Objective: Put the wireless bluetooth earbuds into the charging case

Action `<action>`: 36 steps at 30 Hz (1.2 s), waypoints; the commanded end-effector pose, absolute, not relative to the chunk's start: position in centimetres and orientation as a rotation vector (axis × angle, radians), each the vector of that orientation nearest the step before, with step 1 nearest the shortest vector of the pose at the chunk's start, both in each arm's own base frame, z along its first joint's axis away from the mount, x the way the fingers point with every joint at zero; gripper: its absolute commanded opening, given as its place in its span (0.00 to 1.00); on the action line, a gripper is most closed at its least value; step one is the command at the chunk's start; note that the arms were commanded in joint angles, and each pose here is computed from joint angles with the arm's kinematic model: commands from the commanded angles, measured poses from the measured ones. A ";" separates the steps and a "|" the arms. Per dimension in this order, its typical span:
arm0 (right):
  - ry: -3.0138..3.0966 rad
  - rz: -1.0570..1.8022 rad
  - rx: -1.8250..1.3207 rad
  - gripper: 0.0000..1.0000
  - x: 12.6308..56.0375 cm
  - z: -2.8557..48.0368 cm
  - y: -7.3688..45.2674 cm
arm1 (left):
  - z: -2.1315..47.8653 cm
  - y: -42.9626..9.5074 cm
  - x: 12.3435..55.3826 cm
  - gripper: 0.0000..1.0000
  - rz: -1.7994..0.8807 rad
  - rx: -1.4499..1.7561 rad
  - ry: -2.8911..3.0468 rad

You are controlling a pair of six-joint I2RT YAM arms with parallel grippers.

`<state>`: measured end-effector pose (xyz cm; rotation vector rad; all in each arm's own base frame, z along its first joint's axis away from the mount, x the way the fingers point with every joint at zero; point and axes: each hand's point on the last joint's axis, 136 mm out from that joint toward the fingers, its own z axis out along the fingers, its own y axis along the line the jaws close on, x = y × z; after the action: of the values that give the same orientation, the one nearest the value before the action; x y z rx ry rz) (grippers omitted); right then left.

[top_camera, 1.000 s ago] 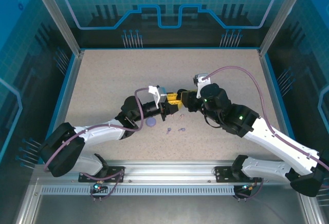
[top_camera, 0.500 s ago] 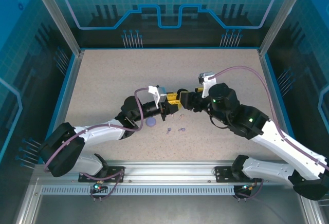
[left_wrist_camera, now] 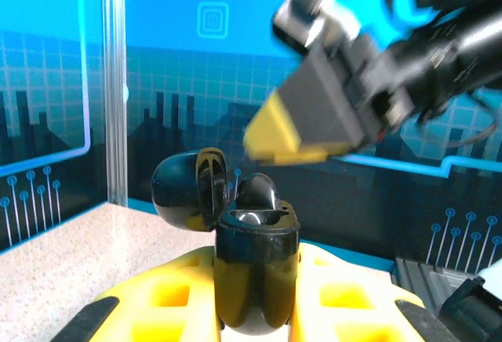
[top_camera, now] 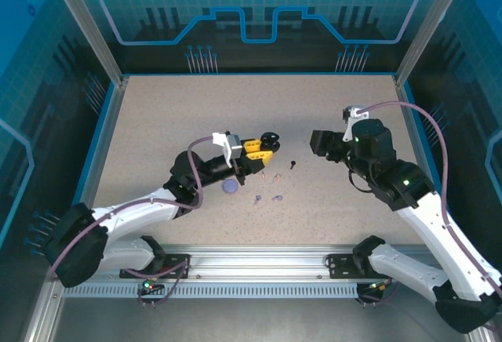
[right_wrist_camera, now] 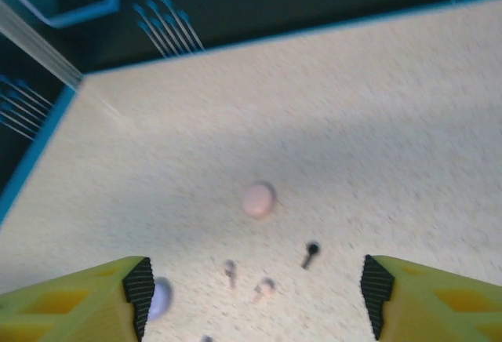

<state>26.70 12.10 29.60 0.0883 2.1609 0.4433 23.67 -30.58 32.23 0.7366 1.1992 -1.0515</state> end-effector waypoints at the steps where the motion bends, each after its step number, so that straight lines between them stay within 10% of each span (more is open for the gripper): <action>1: 2.389 0.459 0.150 0.68 26.8 22.6 12.5 | 33.8 -29.5 22.8 0.03 -1.013 0.730 1.147; 17: 2.813 0.235 0.094 0.52 34.2 7.9 17.0 | 34.9 -28.2 21.5 0.03 -0.989 0.725 1.132; 36: 2.929 0.091 0.095 0.43 35.6 2.8 17.8 | 34.6 -28.1 21.6 0.03 -0.979 0.724 1.149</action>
<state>35.76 17.33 2.92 0.1038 2.9091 0.1030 21.95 -28.43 34.02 0.7260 1.1817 -1.0057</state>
